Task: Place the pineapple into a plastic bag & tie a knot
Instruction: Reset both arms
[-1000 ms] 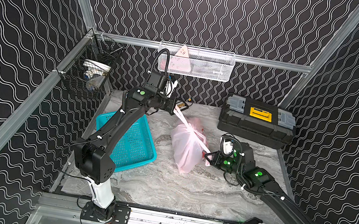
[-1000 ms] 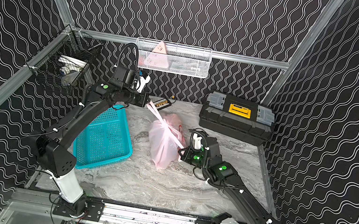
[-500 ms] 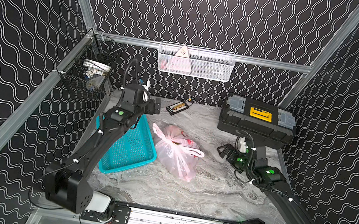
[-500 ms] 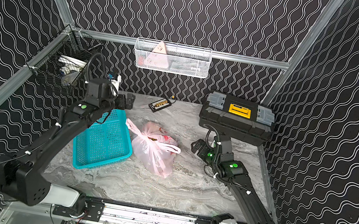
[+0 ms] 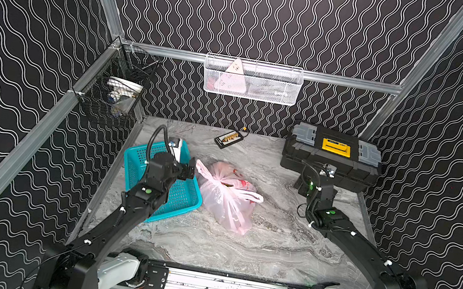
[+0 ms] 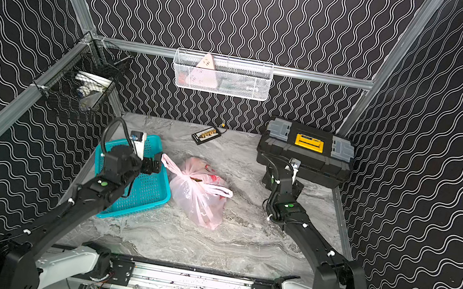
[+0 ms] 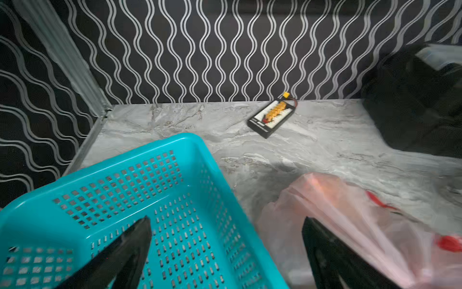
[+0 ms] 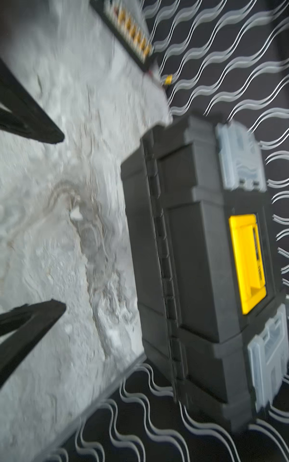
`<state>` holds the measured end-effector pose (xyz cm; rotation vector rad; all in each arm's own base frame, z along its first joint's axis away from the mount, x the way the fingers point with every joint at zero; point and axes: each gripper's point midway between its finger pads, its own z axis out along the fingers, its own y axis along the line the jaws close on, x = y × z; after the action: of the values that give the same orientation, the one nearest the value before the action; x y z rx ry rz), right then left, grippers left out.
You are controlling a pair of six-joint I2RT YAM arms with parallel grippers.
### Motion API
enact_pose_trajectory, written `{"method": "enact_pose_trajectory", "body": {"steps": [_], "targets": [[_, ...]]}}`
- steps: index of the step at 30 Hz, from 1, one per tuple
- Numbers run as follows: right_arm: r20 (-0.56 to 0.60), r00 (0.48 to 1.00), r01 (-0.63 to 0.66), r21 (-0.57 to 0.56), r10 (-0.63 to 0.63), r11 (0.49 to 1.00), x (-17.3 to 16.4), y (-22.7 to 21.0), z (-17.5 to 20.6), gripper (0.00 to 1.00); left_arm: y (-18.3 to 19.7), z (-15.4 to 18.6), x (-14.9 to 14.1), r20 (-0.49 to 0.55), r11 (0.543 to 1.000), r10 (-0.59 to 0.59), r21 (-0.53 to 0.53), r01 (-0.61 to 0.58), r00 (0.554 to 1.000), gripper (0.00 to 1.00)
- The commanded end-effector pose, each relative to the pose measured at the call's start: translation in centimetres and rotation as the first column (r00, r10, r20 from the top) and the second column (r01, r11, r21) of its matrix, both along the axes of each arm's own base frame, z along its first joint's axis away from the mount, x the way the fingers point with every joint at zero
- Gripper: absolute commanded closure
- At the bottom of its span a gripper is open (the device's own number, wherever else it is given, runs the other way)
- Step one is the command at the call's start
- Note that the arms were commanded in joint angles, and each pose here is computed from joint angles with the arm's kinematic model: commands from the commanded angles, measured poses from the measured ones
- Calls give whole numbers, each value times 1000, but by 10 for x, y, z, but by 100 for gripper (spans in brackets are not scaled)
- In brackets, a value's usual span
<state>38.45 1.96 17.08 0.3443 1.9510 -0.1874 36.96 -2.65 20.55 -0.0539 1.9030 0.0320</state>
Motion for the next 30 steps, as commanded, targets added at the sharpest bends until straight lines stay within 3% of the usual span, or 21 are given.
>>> {"method": "enact_pose_trajectory", "body": {"steps": [1,4,6,12,16,24,30], "targets": [[103,995,23,-104,-13,994,0,-19,1,0,27,14,6,150,987,130,79,-143,980,1],[31,998,57,-141,-53,988,-16,-34,-37,0,40,-23,-1,97,973,198,100,-208,975,1],[1,998,65,-151,-66,986,-23,-40,-55,0,37,-41,-4,70,980,169,97,-175,983,2],[103,995,0,-171,18,985,-22,-34,-53,0,43,-85,-12,44,980,183,69,-185,982,1],[132,990,-31,-191,57,981,-14,-30,-54,0,35,-82,-1,128,991,116,59,-124,985,1],[127,992,13,-153,6,988,-23,-40,-52,0,24,-117,11,100,995,34,93,-44,994,1],[133,991,7,-163,15,987,-28,-43,-52,0,37,-127,24,3,988,123,89,-123,992,1]]}}
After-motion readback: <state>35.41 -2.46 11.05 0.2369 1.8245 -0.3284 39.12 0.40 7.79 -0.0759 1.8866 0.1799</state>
